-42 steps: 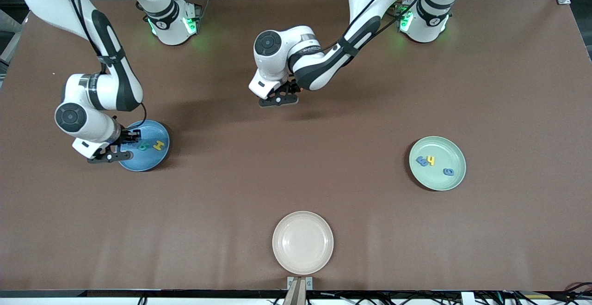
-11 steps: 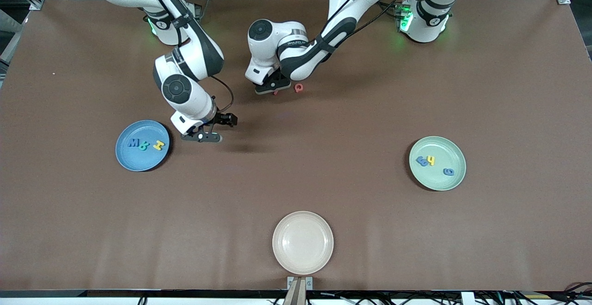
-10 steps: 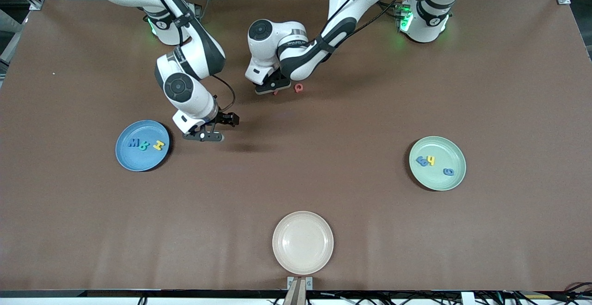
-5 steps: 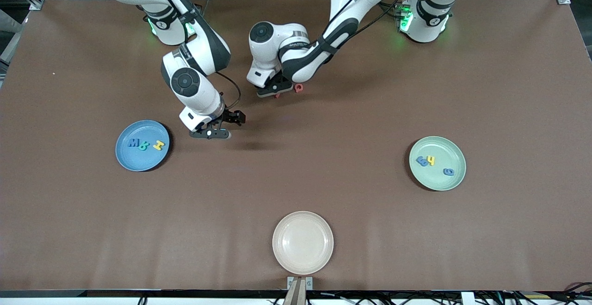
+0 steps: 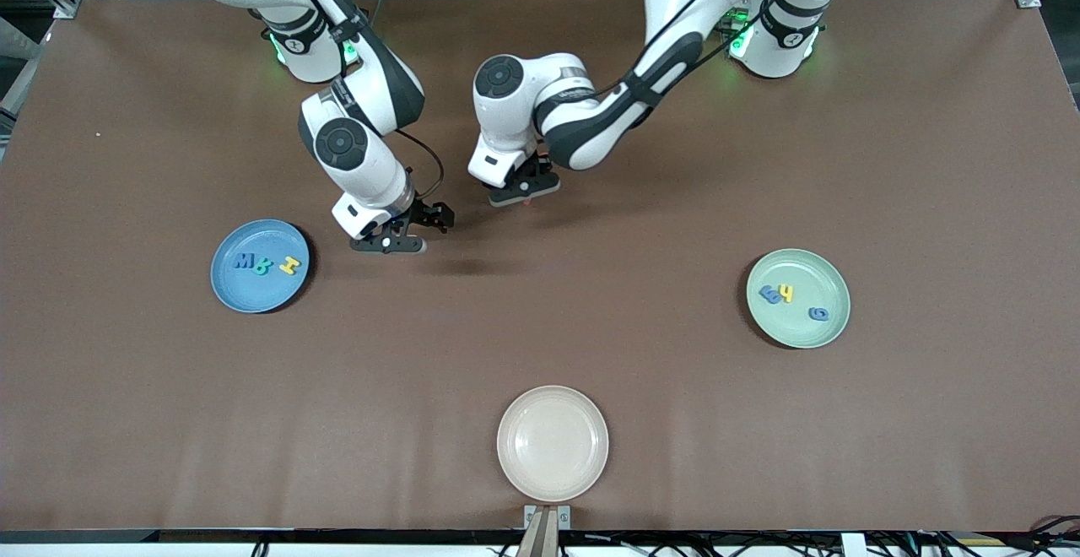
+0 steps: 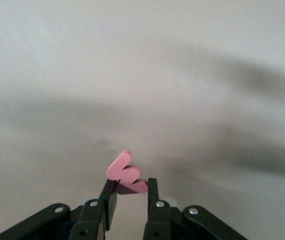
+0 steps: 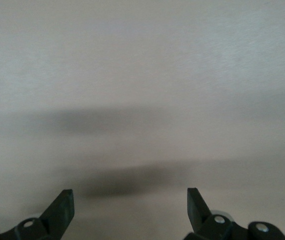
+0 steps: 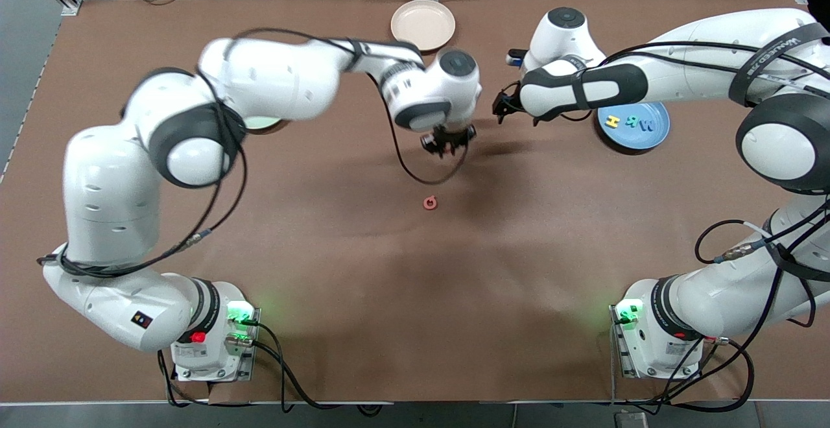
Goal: Sort uppercase to blue plate, lowercase to green plate
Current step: 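Grasp the pink w with the left gripper while the right gripper reaches the o, then drop the w on the green plate while the right gripper grasps the o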
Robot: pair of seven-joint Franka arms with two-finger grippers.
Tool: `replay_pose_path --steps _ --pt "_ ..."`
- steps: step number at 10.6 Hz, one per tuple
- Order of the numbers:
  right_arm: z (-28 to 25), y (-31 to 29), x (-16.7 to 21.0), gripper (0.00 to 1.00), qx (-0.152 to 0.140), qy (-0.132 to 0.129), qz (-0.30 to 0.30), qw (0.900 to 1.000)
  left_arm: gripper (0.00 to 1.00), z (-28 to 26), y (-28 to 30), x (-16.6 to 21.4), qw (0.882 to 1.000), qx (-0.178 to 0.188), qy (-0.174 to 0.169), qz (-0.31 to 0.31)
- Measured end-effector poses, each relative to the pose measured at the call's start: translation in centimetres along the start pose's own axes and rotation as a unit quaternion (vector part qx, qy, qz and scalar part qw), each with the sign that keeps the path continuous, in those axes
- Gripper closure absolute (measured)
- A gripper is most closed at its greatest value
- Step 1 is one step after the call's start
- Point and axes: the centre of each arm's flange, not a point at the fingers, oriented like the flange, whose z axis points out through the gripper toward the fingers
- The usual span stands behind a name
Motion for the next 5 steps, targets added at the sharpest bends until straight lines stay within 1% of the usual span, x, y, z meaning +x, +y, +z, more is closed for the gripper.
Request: replay_pose_path --steps 2,3,4,5 --pt "0.5 -3.3 -2.4 0.0 0.007 0.001 0.018 1.0 0.71 -3.5 -3.9 7.3 1.0 -0.006 -0.004 0.012" --pt "0.8 -4.9 -3.8 0.0 0.004 0.003 0.032 0.999 0.71 -4.5 -6.6 11.4 1.0 -0.003 -0.006 0.02" --pt "1.1 -6.5 -5.2 0.0 -0.009 0.015 0.044 0.999 0.71 -5.0 -9.4 15.3 1.0 0.0 -0.006 0.03" --pt "1.5 -7.8 -6.4 0.0 -0.024 0.035 0.06 0.997 0.71 -5.1 -12.2 18.7 0.999 0.003 -0.008 0.045"
